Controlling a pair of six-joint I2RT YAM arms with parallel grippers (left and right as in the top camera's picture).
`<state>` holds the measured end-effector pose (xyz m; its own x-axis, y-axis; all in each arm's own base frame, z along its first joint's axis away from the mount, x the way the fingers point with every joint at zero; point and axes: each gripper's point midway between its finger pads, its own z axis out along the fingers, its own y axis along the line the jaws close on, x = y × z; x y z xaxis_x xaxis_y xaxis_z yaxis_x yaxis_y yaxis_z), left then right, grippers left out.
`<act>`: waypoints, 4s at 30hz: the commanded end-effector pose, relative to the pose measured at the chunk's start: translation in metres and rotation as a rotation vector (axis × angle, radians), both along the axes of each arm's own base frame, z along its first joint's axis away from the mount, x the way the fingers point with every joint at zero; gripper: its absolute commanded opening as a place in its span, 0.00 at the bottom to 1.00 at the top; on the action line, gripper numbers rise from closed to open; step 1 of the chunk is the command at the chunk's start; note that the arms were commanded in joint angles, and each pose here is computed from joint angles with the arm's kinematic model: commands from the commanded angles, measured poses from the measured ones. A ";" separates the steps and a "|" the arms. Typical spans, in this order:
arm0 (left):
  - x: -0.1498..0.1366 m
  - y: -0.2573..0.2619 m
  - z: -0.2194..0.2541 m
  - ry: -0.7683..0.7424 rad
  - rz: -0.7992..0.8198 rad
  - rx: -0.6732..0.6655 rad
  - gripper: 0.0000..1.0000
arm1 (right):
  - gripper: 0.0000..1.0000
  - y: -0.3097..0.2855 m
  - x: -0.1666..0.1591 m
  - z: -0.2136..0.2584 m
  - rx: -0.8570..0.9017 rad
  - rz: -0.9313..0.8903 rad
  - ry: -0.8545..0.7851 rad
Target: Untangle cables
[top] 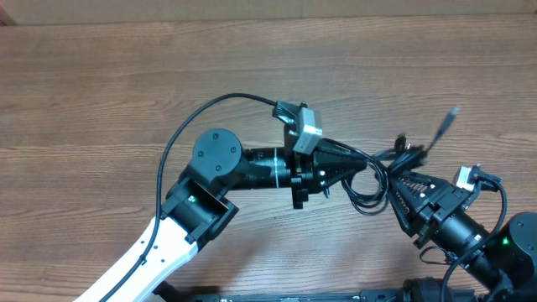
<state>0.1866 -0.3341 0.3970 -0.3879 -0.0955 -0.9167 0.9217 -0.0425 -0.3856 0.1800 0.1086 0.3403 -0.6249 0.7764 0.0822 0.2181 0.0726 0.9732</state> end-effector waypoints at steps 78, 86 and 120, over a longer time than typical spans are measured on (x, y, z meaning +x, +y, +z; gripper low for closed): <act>0.004 -0.004 -0.038 -0.037 -0.124 0.102 0.04 | 0.04 0.028 -0.025 0.014 -0.565 0.387 -0.669; 0.047 -0.004 -0.055 0.118 0.119 0.160 0.04 | 0.04 0.029 -0.027 0.009 -0.556 0.399 -0.644; 0.028 0.021 -0.037 0.023 -0.091 0.103 0.04 | 1.00 -0.001 -0.010 -0.029 -0.663 0.250 -0.408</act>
